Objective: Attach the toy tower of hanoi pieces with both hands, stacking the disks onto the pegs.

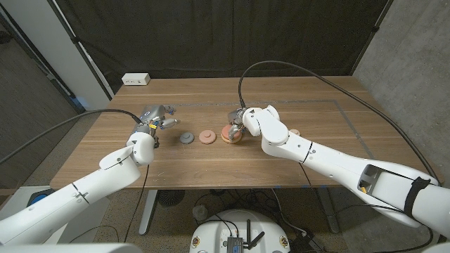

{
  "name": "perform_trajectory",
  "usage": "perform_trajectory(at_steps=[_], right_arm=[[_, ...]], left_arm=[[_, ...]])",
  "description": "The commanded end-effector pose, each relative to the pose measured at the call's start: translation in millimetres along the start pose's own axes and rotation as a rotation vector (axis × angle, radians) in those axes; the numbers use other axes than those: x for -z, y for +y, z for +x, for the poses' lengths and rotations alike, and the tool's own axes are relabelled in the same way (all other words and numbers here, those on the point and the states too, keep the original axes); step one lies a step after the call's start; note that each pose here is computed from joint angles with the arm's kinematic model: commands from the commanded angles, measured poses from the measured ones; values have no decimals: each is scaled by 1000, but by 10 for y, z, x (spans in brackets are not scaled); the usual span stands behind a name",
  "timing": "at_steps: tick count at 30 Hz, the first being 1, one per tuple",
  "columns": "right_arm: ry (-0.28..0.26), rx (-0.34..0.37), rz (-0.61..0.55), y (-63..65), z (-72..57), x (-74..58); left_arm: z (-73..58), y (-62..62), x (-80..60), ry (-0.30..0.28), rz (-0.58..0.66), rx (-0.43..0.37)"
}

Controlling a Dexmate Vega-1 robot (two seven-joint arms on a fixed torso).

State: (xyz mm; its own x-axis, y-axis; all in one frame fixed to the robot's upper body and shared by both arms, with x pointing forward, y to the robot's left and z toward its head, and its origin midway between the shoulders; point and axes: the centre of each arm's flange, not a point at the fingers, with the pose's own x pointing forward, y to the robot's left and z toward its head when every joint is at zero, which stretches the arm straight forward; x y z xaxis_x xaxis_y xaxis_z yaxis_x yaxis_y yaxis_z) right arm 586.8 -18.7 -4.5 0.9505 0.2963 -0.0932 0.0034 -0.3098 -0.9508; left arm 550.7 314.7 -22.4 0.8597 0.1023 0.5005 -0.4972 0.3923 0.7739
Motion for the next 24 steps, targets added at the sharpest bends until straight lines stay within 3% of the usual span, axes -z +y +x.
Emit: perform_trajectory(at_steps=[1, 24], right_arm=[[9, -32, 1, 85, -7, 35], [25, -36, 0, 95, -24, 68]], left_arm=[[11, -7, -5, 0, 1, 4], [21, -21, -17, -2, 0, 8]])
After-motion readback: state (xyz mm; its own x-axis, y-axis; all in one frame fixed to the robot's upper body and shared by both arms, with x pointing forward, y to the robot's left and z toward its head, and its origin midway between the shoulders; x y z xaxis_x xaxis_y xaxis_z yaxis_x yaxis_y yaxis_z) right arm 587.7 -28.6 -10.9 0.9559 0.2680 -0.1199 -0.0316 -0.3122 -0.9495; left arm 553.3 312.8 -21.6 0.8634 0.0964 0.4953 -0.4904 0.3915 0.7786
